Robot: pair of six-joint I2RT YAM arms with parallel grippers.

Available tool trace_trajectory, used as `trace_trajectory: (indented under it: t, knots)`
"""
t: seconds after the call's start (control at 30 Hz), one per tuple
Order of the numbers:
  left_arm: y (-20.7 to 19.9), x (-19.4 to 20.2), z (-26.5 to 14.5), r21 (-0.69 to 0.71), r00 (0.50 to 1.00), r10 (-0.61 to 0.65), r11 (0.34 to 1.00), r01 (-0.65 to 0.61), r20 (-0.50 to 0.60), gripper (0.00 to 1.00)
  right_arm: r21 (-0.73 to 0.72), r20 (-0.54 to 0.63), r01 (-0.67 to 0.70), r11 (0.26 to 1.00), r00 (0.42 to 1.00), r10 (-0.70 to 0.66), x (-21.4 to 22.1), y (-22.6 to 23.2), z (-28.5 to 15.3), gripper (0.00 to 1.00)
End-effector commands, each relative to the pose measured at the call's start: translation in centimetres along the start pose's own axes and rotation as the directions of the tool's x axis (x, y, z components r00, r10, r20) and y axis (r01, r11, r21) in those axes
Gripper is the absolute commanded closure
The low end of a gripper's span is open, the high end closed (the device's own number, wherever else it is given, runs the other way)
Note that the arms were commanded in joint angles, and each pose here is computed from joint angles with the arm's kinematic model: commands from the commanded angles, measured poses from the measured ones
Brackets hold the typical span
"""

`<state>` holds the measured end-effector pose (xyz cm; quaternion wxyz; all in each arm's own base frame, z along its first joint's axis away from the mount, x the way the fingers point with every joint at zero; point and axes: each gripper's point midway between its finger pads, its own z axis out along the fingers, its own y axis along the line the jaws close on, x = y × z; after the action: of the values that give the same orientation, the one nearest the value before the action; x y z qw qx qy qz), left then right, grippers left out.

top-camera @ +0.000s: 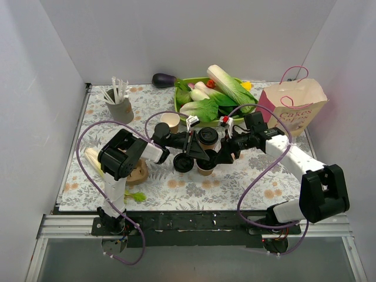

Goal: Pack the takeout coffee

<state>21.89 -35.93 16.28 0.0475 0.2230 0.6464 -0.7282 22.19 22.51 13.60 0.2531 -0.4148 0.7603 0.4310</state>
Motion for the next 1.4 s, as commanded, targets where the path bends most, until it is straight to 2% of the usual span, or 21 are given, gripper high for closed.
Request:
trace_trajectory:
  t: [0.0,0.2,0.23,0.27,0.3,0.33,0.37,0.4,0.43,0.47,0.5,0.57,0.6,0.77,0.87,0.97,1.2,1.37]
  knots:
    - [-5.8,-1.1,0.1,0.098,0.999,0.046,0.994,-0.043,-0.029,0.62,0.028,0.034,0.069,0.997,0.997,-0.070,-2.7,-0.7,-0.3,0.38]
    - [-7.6,-1.3,-0.3,0.085,0.991,0.118,0.990,-0.113,-0.060,0.52,0.065,0.001,0.143,0.988,0.990,-0.144,-3.2,-0.5,-1.5,0.39]
    - [-7.7,-1.6,-0.5,0.077,0.981,0.190,0.980,-0.185,-0.050,0.52,0.071,-0.010,0.184,0.980,0.983,-0.184,-3.3,-0.3,-1.9,0.39]
    - [-7.6,-2.2,-0.9,0.052,0.979,0.204,0.978,-0.202,-0.028,0.51,0.066,-0.028,0.284,0.957,0.959,-0.283,-3.3,-0.2,-2.4,0.39]
    - [-6.6,-2.4,-1.1,-0.004,0.994,0.107,0.994,-0.107,-0.025,0.50,0.061,-0.038,0.348,0.936,0.937,-0.346,-3.4,0.6,-3.2,0.39]
    - [-8.0,-3.1,-1.2,-0.025,0.984,0.176,0.984,-0.176,-0.010,0.49,0.051,-0.049,0.407,0.912,0.913,-0.405,-3.3,1.1,-3.4,0.39]
    - [-6.9,-4.7,-1.3,-0.100,0.942,0.334,0.939,-0.330,0.030,0.48,0.053,-0.073,0.523,0.851,0.852,-0.519,-3.3,0.9,-3.5,0.39]
    - [-5.0,-3.9,-1.8,-0.206,0.968,0.252,0.947,-0.245,0.005,0.45,0.047,-0.082,0.589,0.807,0.807,-0.584,-3.3,1.5,-3.8,0.39]
    - [-6.1,-5.2,-1.8,-0.248,0.938,0.347,0.909,-0.335,0.005,0.44,-0.008,-0.109,0.626,0.780,0.775,-0.623,-2.3,2.6,-3.5,0.39]
    - [-5.5,-6.0,-2.2,-0.307,0.904,0.428,0.861,-0.406,0.003,0.44,-0.028,-0.136,0.683,0.730,0.721,-0.679,-2.0,2.7,-3.5,0.39]
    - [-4.7,-5.8,-2.8,-0.364,0.916,0.400,0.853,-0.375,-0.005,0.42,-0.067,-0.148,0.753,0.654,0.641,-0.753,-1.7,3.0,-3.4,0.39]
    - [-4.6,-6.3,-3.6,-0.422,0.893,0.449,0.805,-0.417,-0.025,0.40,-0.120,-0.169,0.807,0.579,0.558,-0.813,-1.2,3.7,-2.9,0.39]
    - [-4.0,-6.3,-4.2,-0.467,0.899,0.438,0.791,-0.396,-0.020,0.40,-0.138,-0.163,0.844,0.518,0.496,-0.853,-1.3,3.8,-2.7,0.39]
    - [-4.3,-6.4,-6.5,-0.537,0.893,0.448,0.761,-0.365,0.027,0.38,-0.216,-0.183,0.914,0.343,0.307,-0.934,-0.8,4.0,-1.6,0.39]
    - [-3.8,-6.2,-7.6,-0.564,0.895,0.444,0.749,-0.348,0.037,0.38,-0.228,-0.194,0.937,0.266,0.224,-0.955,-0.6,3.5,-0.9,0.39]
    - [-3.7,-6.0,-8.1,-0.575,0.893,0.448,0.740,-0.348,0.035,0.38,-0.244,-0.194,0.946,0.215,0.169,-0.966,-0.2,3.3,-0.4,0.40]
    - [-3.5,-5.9,-8.6,-0.586,0.892,0.449,0.737,-0.338,0.051,0.38,-0.287,-0.219,0.937,0.197,0.136,-0.966,0.7,2.2,0.5,0.47]
    - [-3.3,-6.0,-8.8,-0.590,0.893,0.447,0.736,-0.333,0.054,0.38,-0.290,-0.227,0.946,0.146,0.080,-0.971,1.1,1.5,0.9,0.50]
